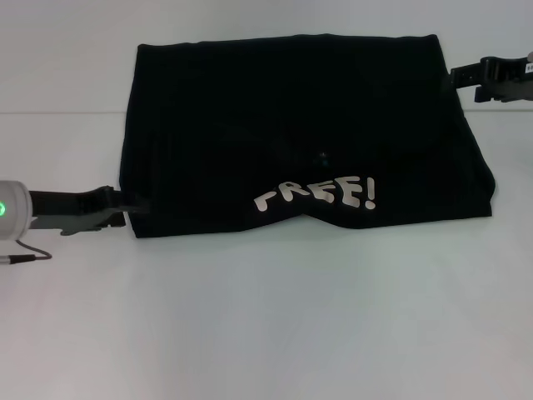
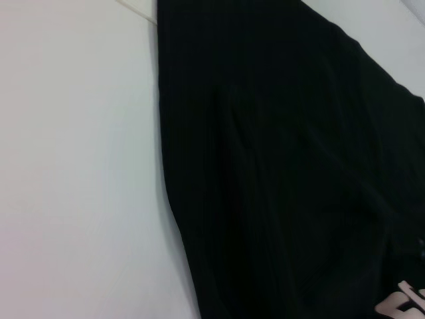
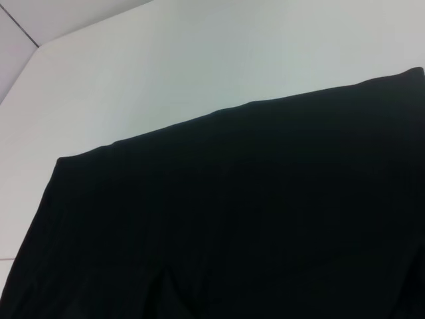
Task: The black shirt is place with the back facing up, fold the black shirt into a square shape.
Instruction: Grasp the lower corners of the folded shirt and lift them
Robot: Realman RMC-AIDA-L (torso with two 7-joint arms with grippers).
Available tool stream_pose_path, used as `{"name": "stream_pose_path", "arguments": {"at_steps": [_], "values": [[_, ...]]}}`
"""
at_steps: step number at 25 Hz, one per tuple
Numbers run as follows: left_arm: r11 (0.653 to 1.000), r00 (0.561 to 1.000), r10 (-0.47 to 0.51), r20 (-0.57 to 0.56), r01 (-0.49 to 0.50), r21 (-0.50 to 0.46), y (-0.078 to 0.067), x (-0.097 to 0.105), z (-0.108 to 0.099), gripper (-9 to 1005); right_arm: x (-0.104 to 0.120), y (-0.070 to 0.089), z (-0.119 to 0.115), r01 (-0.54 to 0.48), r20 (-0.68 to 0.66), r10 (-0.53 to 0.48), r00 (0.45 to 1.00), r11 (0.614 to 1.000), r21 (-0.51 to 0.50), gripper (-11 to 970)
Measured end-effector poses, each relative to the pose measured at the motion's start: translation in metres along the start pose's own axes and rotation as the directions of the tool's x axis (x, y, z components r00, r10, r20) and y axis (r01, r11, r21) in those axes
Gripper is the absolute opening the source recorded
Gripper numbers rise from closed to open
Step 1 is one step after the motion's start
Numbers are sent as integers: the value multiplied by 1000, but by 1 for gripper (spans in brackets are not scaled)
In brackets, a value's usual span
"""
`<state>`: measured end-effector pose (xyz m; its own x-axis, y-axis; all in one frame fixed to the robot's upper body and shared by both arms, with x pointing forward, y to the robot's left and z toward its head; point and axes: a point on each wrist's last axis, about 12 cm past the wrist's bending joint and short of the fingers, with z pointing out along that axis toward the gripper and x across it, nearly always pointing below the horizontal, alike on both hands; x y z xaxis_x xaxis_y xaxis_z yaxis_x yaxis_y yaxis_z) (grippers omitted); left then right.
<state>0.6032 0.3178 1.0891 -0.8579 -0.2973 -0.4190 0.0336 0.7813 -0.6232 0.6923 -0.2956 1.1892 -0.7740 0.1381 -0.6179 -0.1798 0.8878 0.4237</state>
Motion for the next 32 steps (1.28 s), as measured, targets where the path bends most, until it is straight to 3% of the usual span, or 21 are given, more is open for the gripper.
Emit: {"name": "stream_pose_path", "arguments": {"at_steps": [7, 22, 32], "values": [[999, 999, 20, 29, -19, -36, -1, 1, 15, 552, 1, -1, 0, -1, 1, 1, 1000, 1000, 2, 719], [999, 999, 36, -15, -36, -6, -13, 10, 33, 552, 2, -5, -1, -8, 13, 8, 1000, 1000, 12, 719], [999, 998, 51, -23, -51, -4, -17, 7, 32, 426, 3, -6, -1, -6, 2, 6, 1000, 1000, 11, 718]]}}
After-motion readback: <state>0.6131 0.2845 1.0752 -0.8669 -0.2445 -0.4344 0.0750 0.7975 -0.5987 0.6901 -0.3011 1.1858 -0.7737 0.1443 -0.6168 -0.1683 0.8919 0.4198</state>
